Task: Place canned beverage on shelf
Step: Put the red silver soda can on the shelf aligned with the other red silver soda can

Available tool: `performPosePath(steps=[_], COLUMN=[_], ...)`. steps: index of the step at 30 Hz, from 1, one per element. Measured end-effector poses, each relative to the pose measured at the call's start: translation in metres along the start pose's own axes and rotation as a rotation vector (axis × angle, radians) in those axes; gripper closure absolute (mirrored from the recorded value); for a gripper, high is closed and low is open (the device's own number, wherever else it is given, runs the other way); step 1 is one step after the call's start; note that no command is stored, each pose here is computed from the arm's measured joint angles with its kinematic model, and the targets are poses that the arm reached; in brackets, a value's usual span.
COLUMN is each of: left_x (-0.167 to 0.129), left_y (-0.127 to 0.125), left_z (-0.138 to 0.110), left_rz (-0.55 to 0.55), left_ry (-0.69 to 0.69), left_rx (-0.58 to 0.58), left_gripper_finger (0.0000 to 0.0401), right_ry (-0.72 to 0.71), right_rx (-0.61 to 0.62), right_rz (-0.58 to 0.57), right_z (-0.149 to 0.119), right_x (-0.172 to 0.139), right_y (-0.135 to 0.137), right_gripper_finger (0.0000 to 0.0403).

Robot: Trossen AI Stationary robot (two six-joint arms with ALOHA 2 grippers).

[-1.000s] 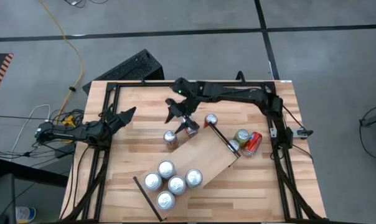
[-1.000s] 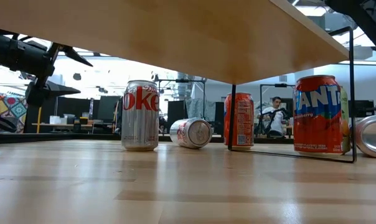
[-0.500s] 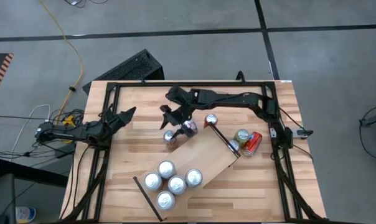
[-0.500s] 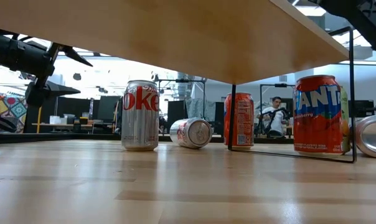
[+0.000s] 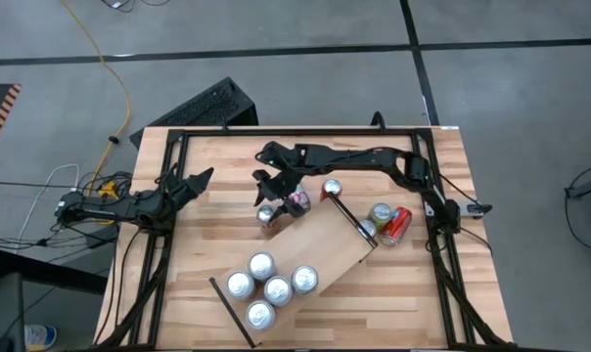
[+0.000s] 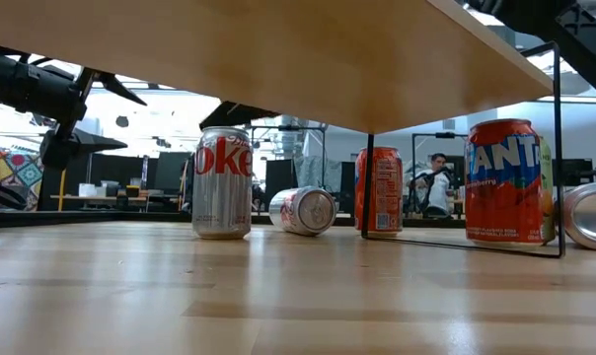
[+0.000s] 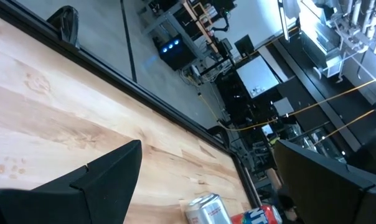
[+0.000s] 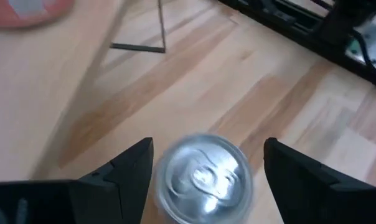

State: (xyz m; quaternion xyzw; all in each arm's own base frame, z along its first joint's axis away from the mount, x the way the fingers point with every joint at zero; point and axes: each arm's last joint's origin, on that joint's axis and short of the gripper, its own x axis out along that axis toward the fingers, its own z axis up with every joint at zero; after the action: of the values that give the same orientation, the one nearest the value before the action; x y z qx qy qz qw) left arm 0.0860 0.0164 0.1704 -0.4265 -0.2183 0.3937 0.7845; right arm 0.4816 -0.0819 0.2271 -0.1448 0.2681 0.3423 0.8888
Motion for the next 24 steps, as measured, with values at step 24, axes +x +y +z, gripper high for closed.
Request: performPosePath(steps=[24], left_x=[0.000], left_y=[0.001], left_z=[0.000], left_rz=[0.015], left_ry=[-0.020], left_rx=[0.011], left_gripper_finger=[0.0050], right_ry=[0.067], right_rx=[0.045], right_rz=[0.004], right_z=[-0.014], right_x=[0.009], right_y=[-0.001], right_gripper_finger=[0.0131])
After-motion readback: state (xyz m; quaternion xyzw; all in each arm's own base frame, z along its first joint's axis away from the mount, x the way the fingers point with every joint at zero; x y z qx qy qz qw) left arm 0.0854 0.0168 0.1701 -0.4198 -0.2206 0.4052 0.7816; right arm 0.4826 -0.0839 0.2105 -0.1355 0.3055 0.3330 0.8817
